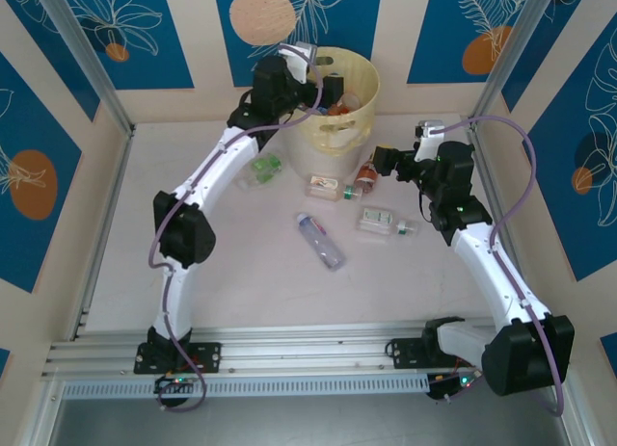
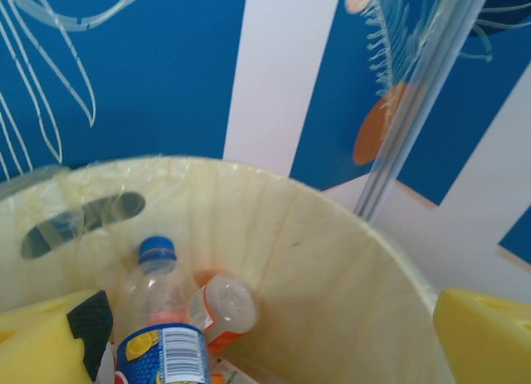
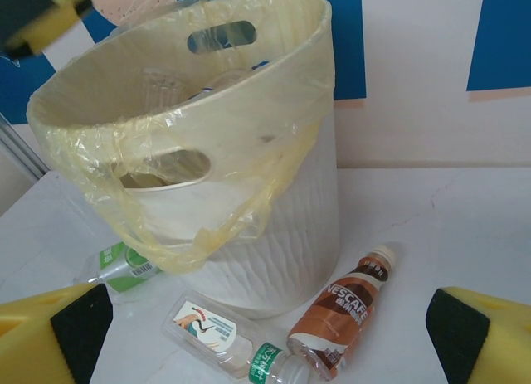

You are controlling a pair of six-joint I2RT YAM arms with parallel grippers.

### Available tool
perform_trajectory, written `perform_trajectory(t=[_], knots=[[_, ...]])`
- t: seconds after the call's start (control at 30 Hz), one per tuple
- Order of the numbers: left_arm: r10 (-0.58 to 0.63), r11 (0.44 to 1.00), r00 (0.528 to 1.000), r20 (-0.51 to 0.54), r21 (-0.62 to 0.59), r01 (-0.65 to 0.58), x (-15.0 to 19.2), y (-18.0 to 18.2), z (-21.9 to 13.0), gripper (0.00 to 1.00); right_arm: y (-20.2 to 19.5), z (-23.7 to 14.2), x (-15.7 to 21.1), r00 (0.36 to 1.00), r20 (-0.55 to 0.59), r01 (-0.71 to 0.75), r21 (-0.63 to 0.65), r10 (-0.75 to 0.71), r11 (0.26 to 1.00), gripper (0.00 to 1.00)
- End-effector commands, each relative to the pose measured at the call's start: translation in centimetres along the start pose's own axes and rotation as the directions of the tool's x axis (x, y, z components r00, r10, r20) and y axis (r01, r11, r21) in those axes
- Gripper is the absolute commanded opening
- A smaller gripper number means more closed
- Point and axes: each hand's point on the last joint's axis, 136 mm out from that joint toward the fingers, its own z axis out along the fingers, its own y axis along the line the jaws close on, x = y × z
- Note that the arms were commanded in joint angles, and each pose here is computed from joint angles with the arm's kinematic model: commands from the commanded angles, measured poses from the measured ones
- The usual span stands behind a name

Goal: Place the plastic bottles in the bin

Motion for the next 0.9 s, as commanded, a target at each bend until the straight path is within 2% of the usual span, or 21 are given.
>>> perform_trajectory(t=[0.0, 0.1, 0.2, 0.3, 0.43, 0.57, 0.63, 0.73, 0.87], knots=[[-0.005, 0.998, 1.0, 0.008, 0.055, 0.005, -2.9, -1.8, -3.1, 1.0, -0.1, -0.1, -0.2, 1.0, 0.005, -0.005, 0.0, 0.005, 1.0, 0.99], [-0.006, 0.997, 1.0, 0.001, 0.082, 0.006, -4.0, -2.8, -4.6, 1.0, -0.3, 0.0, 0.3, 1.0, -0.012, 0.003, 0.005, -0.003, 1.0, 0.99], [-0.021, 0.995, 1.0, -0.018, 0.097, 0.023, -4.6, -3.6, -6.0, 1.0, -0.4, 0.5, 1.6, 0.995, -0.09, 0.038, -0.002, -0.038, 0.999, 0.99], [-0.03, 0.992, 0.998, -0.046, 0.119, 0.035, -4.2, -4.2, -7.0, 1.0, -0.4, 1.4, 4.3, 0.969, -0.232, 0.074, -0.041, -0.082, 0.996, 0.99], [-0.052, 0.993, 0.999, 0.001, 0.102, 0.051, -3.6, -3.9, -8.2, 1.0, -0.4, 2.3, 8.2, 0.895, -0.419, 0.118, -0.11, -0.153, 0.987, 0.99], [-0.058, 0.992, 0.998, -0.001, 0.114, 0.058, -2.5, -4.1, -9.4, 1.0, -1.0, 3.0, 12.4, 0.796, -0.545, 0.188, -0.194, -0.265, 0.963, 1.0], [-0.069, 0.993, 0.998, -0.011, 0.099, 0.07, -1.8, -3.9, -9.7, 1.0, -0.5, 2.7, 14.8, 0.727, -0.594, 0.212, -0.285, -0.346, 0.935, 1.0], [-0.076, 0.994, 0.997, 0.008, 0.078, 0.076, -1.0, -3.4, -10.3, 1.0, 2.1, 0.7, 18.1, 0.626, -0.621, 0.15, -0.497, -0.471, 0.855, 0.98], [-0.073, 0.997, 0.997, -0.008, 0.032, 0.073, 0.5, -2.6, -11.0, 1.0, -0.6, 1.8, 21.1, 0.471, -0.665, 0.323, -0.481, -0.58, 0.815, 1.0]])
